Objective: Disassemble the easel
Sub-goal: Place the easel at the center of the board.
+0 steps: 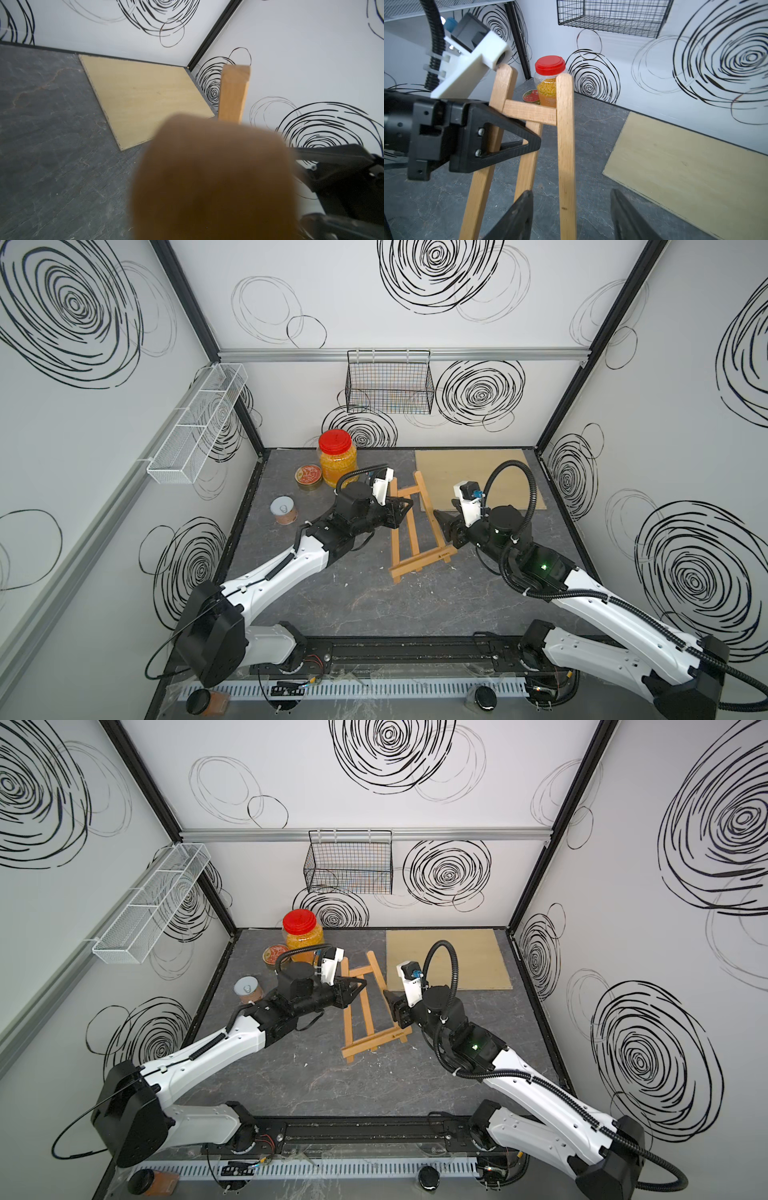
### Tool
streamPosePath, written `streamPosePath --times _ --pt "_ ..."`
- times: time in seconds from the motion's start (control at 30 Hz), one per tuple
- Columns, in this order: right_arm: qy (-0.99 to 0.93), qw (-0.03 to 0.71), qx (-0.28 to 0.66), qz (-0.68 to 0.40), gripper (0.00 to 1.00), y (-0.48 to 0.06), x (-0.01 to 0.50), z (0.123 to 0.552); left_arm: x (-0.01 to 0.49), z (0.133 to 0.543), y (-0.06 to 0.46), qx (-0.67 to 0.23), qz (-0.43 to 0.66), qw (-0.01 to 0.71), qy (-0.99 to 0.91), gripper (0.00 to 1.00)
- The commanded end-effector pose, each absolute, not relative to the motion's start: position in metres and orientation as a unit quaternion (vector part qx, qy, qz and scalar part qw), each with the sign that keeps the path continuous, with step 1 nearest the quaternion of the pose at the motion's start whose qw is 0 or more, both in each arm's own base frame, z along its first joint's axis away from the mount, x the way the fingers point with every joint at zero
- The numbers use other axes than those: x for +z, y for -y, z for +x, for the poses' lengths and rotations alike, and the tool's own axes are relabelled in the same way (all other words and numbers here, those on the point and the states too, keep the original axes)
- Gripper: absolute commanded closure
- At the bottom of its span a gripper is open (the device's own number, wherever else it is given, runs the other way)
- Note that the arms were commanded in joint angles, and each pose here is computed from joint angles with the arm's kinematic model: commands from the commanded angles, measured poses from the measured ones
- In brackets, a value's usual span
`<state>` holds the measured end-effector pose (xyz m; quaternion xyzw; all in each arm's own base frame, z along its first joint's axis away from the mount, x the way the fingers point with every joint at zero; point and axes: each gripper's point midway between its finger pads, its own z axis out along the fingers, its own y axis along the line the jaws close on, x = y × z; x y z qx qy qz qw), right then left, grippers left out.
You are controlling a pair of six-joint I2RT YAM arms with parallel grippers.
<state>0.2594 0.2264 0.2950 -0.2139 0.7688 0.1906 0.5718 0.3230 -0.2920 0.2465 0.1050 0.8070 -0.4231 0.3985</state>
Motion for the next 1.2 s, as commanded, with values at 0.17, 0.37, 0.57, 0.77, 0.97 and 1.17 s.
streamPosePath --times 0.17,0.37,0.57,0.77,0.97,1.17 --pt "-0.818 0.545 0.155 -0.094 0.36 -0.173 0.274 0.267 0.223 0.329 0.323 -0.467 0.125 0.324 -0.813 1.0" --pt "-0.85 0.495 0.179 -0.04 0.35 -0.15 0.241 0.274 0.188 0.317 0.35 -0.486 0.149 0.253 -0.823 1.0" --pt "-0.861 0.472 0.187 -0.026 0.35 -0.145 0.223 0.275 0.16 0.31 0.361 -0.51 0.142 0.206 -0.823 1.0" --pt "-0.875 0.445 0.19 -0.023 0.34 -0.146 0.205 0.273 0.128 0.311 0.359 -0.502 0.121 0.18 -0.837 1.0" --pt "-0.88 0.431 0.197 -0.021 0.34 -0.148 0.195 0.269 0.106 0.316 0.354 -0.496 0.102 0.167 -0.846 1.0" --pt "-0.885 0.421 0.198 -0.019 0.34 -0.148 0.188 0.269 0.084 0.317 0.351 -0.488 0.095 0.148 -0.855 1.0"
